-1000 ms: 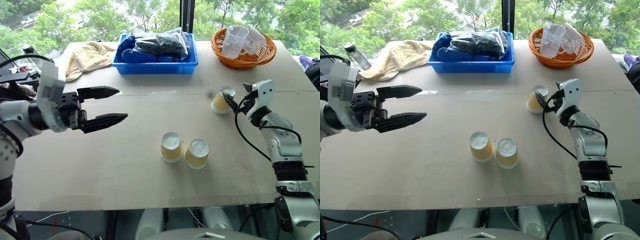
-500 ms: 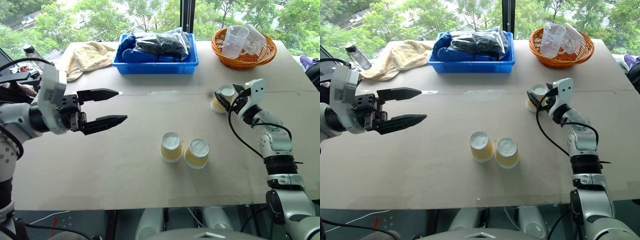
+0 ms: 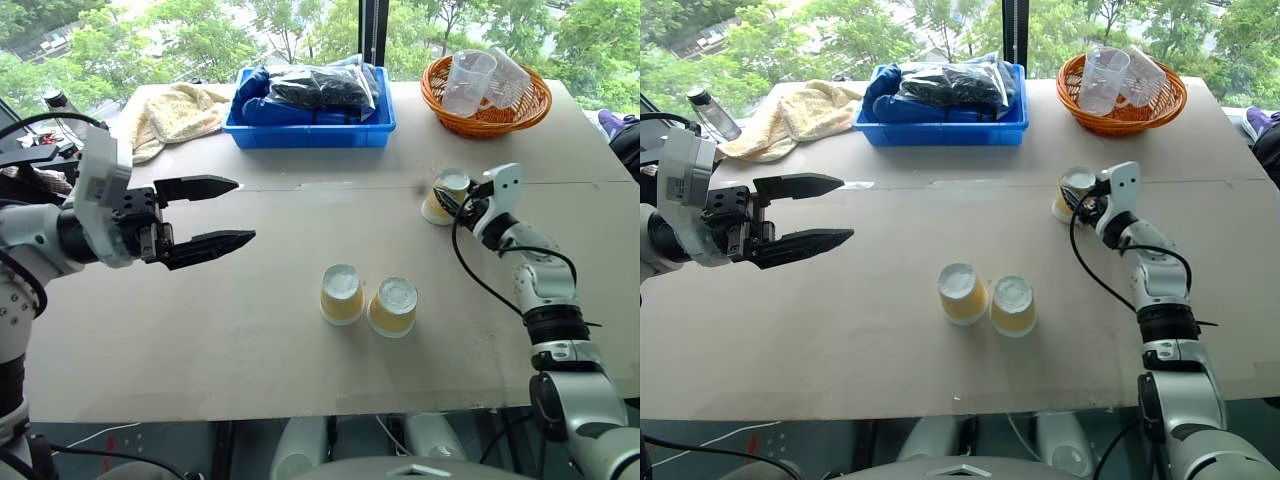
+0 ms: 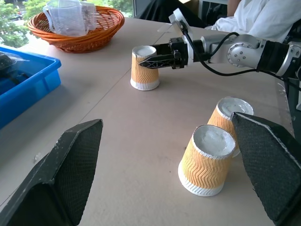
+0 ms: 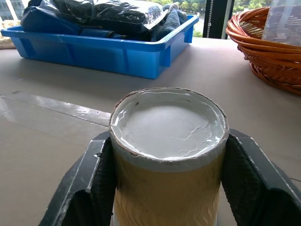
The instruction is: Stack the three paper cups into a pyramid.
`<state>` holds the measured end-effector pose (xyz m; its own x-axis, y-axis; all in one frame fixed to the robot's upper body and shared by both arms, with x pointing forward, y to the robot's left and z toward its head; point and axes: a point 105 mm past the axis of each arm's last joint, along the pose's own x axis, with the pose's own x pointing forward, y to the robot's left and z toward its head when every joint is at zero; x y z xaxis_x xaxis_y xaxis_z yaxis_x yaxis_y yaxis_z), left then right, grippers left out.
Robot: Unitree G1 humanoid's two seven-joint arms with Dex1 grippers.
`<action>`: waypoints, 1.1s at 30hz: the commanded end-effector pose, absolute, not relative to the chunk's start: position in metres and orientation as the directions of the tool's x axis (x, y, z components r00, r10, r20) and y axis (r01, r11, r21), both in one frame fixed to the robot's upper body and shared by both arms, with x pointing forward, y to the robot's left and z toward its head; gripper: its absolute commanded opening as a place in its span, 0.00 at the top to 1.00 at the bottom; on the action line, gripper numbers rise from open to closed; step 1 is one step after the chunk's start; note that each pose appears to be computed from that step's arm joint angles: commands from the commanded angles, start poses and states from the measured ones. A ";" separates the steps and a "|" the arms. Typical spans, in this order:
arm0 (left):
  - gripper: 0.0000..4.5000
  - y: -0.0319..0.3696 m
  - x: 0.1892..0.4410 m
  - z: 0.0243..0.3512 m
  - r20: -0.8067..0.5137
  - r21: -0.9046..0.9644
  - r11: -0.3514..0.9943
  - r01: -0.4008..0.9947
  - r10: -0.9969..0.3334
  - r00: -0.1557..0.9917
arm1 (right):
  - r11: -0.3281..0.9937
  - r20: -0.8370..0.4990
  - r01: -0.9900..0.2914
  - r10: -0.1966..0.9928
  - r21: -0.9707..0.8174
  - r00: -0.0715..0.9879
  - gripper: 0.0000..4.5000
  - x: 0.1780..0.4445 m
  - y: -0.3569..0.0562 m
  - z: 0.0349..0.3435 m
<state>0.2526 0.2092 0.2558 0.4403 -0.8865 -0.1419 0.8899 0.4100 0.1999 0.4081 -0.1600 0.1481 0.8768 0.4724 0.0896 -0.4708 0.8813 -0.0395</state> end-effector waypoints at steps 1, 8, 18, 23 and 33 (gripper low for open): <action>0.00 0.208 0.250 0.265 -0.129 0.248 0.403 0.881 -0.888 0.442 | 0.849 0.188 -0.523 0.528 -0.079 0.828 0.53 0.398 -0.154 0.177; 0.00 0.208 0.250 0.262 -0.141 0.243 0.391 0.888 -0.891 0.431 | 0.566 0.253 -0.812 0.814 -0.142 0.523 0.53 0.331 -0.119 0.218; 0.00 0.199 0.242 0.254 -0.205 0.219 0.275 0.936 -0.925 0.319 | 0.194 0.093 -0.967 0.979 -0.164 0.181 0.53 0.245 -0.059 0.209; 0.00 0.193 0.229 0.251 -0.244 0.154 0.178 0.972 -0.946 0.212 | 0.189 0.053 -0.967 0.982 -0.168 0.182 0.53 0.244 -0.056 0.200; 0.00 0.192 0.228 0.251 -0.245 0.159 0.169 0.973 -0.948 0.205 | 0.198 0.032 -0.965 0.980 -0.170 0.195 0.53 0.247 -0.060 0.195</action>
<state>0.2318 0.1951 0.2455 0.2185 -0.9444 -0.2458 0.9730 0.1916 0.1289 0.2488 -0.0585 0.1950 0.1993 0.9791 0.0415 -0.9656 0.2034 -0.1622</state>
